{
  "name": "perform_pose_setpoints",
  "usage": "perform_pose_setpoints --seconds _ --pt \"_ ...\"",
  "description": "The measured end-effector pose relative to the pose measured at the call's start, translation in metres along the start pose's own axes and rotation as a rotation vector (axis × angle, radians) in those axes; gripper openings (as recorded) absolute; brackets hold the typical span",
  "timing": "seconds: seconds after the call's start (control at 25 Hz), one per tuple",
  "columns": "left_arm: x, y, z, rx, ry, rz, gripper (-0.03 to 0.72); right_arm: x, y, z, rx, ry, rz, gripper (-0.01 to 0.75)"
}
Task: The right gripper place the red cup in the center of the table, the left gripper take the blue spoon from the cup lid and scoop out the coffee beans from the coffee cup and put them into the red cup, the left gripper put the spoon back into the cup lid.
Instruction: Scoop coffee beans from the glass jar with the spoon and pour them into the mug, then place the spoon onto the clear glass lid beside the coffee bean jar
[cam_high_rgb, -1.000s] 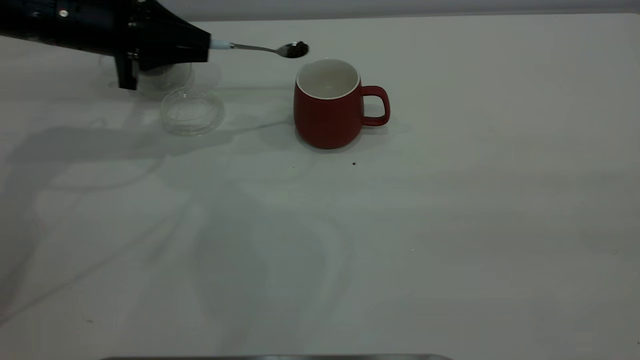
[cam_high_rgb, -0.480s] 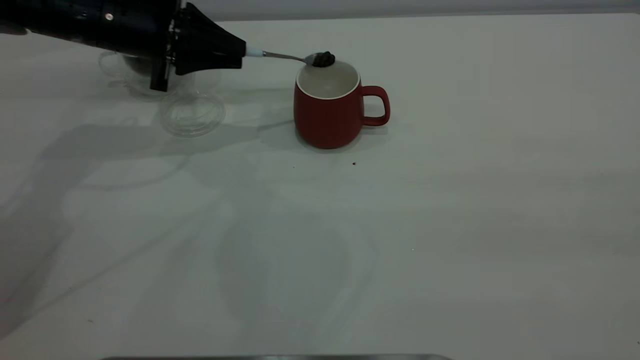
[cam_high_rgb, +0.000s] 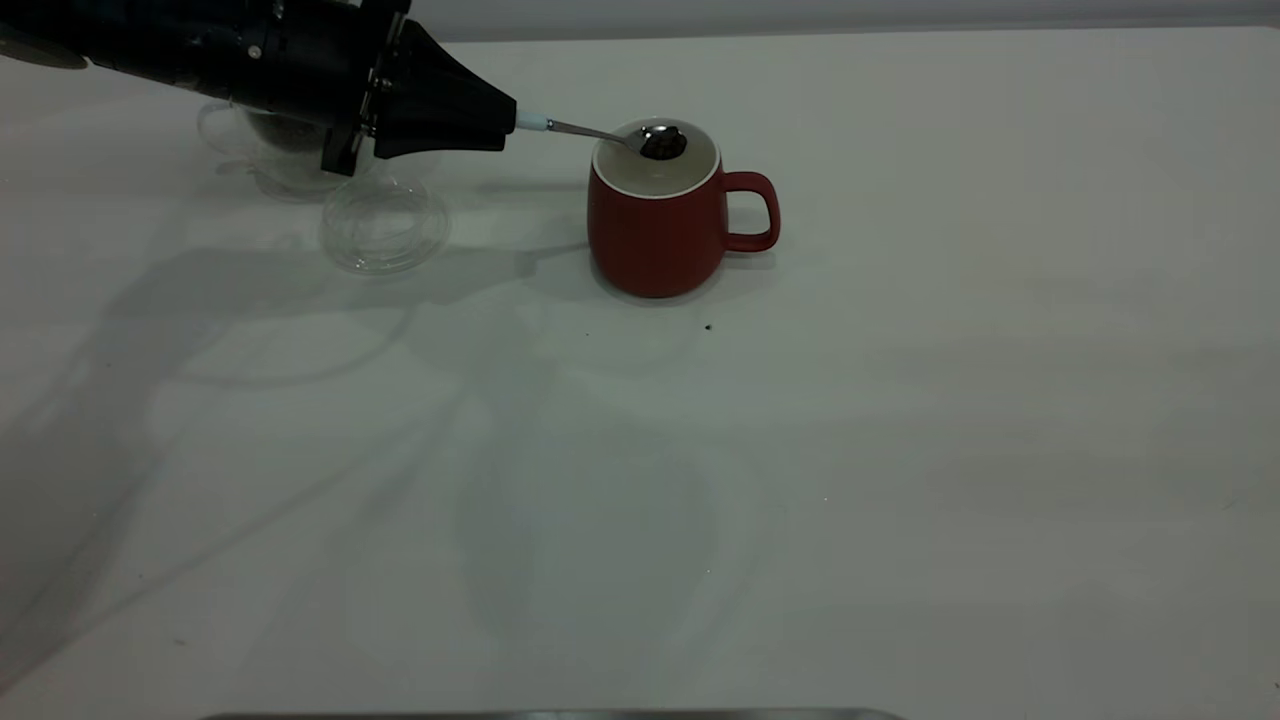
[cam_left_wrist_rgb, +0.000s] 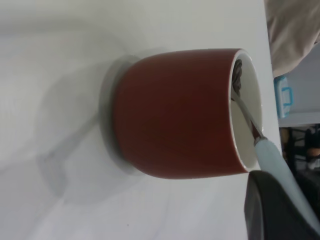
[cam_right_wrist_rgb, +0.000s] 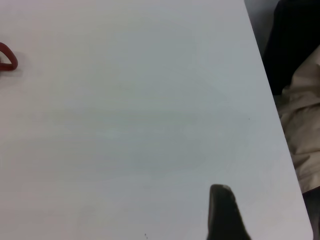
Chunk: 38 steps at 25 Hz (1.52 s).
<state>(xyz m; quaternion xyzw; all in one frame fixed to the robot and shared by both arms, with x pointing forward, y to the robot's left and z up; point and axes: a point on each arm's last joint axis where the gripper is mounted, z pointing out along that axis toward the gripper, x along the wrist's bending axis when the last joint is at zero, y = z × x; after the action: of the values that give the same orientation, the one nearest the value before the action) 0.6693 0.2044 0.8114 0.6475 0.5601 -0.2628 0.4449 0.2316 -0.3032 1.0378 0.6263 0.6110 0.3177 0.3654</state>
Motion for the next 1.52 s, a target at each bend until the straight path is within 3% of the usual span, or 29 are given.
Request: perform_pose_setpoints --seconds 0.32,0.76,0.96,1.28,1.52 --pt "0.001 0.001 0.000 -0.011 0.009 0.158 0.122 0.000 0.000 0.000 0.000 0.000 0.000 0.476" --pt "0.000 0.009 0.000 -0.101 0.025 0.409 0.122 0.000 0.000 0.000 0.000 0.000 0.000 0.476" --pt "-0.001 0.011 0.000 -0.116 0.018 0.394 0.122 0.000 0.000 0.000 0.000 0.000 0.000 0.476" --pt "-0.007 0.023 -0.021 -0.194 -0.008 0.203 0.122 0.000 0.000 0.000 0.000 0.000 0.000 0.476" --pt "0.003 0.028 -0.064 -0.244 -0.110 0.030 0.122 0.000 0.000 0.000 0.000 0.000 0.000 0.476"
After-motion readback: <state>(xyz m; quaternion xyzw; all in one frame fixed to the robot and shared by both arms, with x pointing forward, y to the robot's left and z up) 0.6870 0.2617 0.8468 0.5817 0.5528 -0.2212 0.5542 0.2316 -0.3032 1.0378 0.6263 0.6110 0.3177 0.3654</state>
